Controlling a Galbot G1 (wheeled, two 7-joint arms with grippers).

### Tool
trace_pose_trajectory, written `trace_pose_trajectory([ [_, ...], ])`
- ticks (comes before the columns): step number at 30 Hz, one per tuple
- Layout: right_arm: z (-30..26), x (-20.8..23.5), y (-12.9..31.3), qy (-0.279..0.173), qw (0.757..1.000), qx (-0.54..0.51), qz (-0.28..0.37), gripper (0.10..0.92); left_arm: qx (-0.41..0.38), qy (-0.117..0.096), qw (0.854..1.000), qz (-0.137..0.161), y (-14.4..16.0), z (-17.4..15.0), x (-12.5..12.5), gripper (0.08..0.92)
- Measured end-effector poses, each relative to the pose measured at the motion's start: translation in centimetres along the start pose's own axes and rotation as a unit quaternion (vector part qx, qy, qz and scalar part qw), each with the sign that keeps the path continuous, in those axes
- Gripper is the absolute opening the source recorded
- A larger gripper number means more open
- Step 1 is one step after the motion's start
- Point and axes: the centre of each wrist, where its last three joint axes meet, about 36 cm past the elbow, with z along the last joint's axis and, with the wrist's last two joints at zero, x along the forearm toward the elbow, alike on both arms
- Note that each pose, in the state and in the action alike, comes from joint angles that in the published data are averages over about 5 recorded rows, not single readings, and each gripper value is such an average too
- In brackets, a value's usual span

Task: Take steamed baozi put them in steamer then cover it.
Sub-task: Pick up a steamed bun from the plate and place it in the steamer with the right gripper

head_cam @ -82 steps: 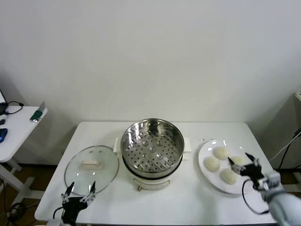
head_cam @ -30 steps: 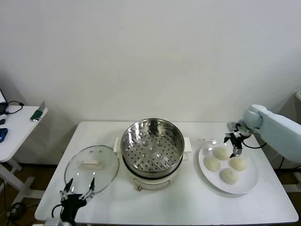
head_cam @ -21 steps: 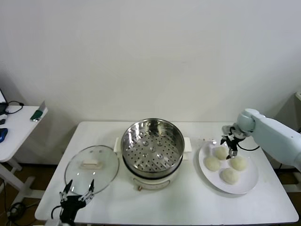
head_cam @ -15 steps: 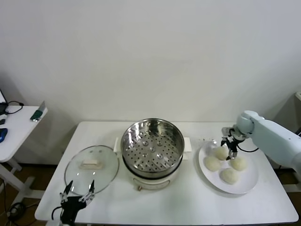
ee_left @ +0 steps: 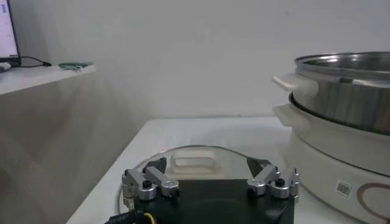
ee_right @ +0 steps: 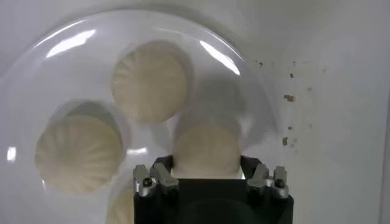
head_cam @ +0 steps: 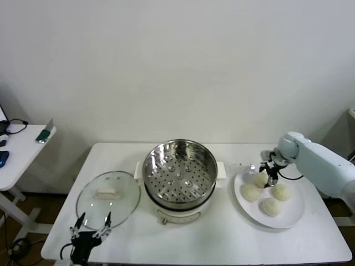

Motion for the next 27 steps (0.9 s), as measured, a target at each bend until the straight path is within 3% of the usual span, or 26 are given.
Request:
trace_pose_trajectory([
  [6, -1.8, 5.3, -1.8, -0.014, 0.998, 0.053, 0.024, 0.721, -0.003, -0.003, 1.0, 0.0, 0.1, -0.1, 0.3, 0.823],
  [13, -8.9, 15.3, -4.6, -0.034, 0.979, 0.19, 0.07, 0.721, -0.009, -0.01, 1.0, 0.001, 0.5, -0.5, 0.4, 0.823],
  [20, -18.6, 24.2, -5.3, -0.039, 0.927, 0.358, 0.11, 0.721, -0.01, -0.014, 1.0, 0.006, 0.2, -1.0, 0.1, 0.823],
  [27, -27.4, 26.1, -4.3, -0.036, 0.859, 0.5, 0.107, 0.721, -0.009, -0.016, 1.0, 0.007, -0.5, -1.4, -0.1, 0.823],
])
